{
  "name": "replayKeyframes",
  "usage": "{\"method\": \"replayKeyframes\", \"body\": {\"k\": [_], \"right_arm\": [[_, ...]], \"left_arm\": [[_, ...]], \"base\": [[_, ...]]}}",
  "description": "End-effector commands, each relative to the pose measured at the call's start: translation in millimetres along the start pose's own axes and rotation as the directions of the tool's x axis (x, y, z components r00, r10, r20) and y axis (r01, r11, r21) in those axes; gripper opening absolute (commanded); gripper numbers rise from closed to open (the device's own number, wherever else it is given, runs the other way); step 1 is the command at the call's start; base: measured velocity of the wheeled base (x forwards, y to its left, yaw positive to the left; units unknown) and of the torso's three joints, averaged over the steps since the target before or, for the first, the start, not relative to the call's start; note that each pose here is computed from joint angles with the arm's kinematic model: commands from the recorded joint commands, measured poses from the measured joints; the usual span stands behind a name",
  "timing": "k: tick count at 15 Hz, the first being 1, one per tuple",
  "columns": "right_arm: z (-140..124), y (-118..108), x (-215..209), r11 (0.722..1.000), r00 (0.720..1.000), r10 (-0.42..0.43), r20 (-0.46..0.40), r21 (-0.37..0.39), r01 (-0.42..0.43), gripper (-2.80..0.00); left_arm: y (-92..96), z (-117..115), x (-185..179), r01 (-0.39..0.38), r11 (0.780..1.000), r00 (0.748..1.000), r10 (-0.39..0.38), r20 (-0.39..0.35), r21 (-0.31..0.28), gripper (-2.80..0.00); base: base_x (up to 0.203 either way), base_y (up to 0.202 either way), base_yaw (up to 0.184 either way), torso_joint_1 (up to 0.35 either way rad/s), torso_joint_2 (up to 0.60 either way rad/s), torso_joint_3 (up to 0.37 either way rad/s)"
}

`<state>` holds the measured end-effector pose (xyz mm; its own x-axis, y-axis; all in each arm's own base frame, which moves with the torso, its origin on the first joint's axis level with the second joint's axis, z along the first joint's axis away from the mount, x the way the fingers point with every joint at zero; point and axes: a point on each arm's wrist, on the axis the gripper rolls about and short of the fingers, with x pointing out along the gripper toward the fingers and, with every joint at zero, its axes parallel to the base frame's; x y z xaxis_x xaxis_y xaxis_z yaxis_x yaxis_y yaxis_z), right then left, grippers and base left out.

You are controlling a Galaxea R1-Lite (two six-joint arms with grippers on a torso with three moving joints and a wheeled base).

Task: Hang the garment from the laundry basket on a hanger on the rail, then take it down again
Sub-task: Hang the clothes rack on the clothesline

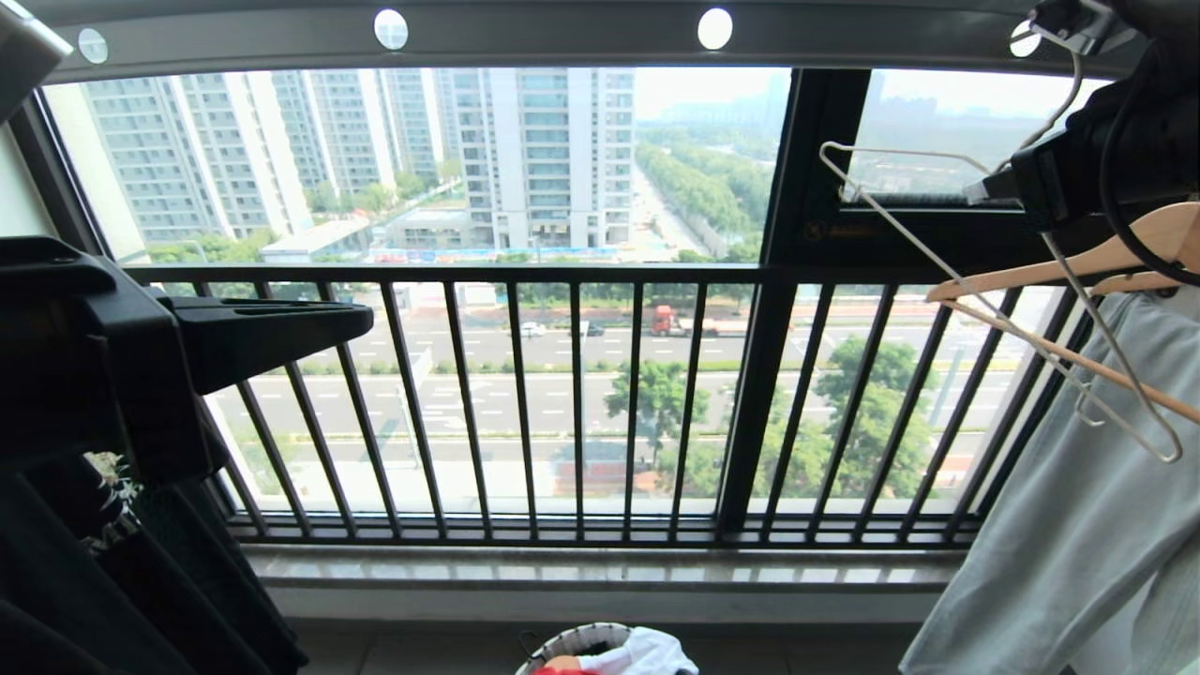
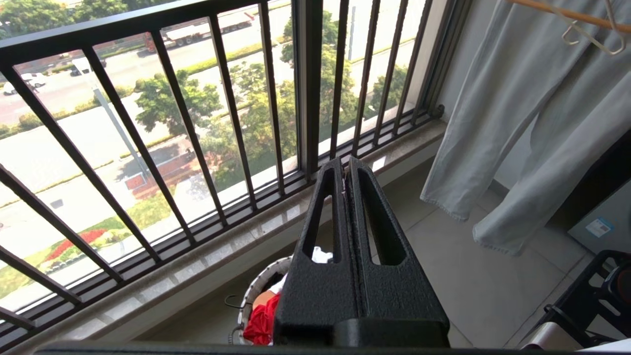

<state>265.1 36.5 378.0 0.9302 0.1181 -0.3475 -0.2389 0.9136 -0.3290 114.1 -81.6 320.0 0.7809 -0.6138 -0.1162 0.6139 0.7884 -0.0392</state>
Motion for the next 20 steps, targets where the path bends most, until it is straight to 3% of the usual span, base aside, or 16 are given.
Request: {"method": "replayKeyframes", "body": {"k": [1, 5, 20], "right_arm": [[1, 0, -3, 1.0, 1.0, 0.003, -0.012, -0.007, -0.003, -2.8], [-2, 1, -3, 0.999, 0.996, 0.03, -0.085, -0.009, -0.031, -2.8], [-1, 8, 15, 0.999, 0.995, 0.024, -0.095, -0.03, -0.027, -2.8]], "left_arm": [[-0.9, 1, -3, 0.034, 0.999, 0.999, -0.034, 0.006, -0.001, -2.8], [-1.9, 2, -7, 0.066, 0.998, 0.998, -0.066, 0.016, -0.002, -2.8], [-2.0, 2, -9, 0.068, 0.998, 0.997, -0.068, 0.019, 0.0, -2.8]], "base": [[0.0, 0.0, 0.0, 0.0, 0.0, 0.0], [0.0, 0.0, 0.0, 0.0, 0.0, 0.0], [0.0, 0.0, 0.0, 0.0, 0.0, 0.0]]}}
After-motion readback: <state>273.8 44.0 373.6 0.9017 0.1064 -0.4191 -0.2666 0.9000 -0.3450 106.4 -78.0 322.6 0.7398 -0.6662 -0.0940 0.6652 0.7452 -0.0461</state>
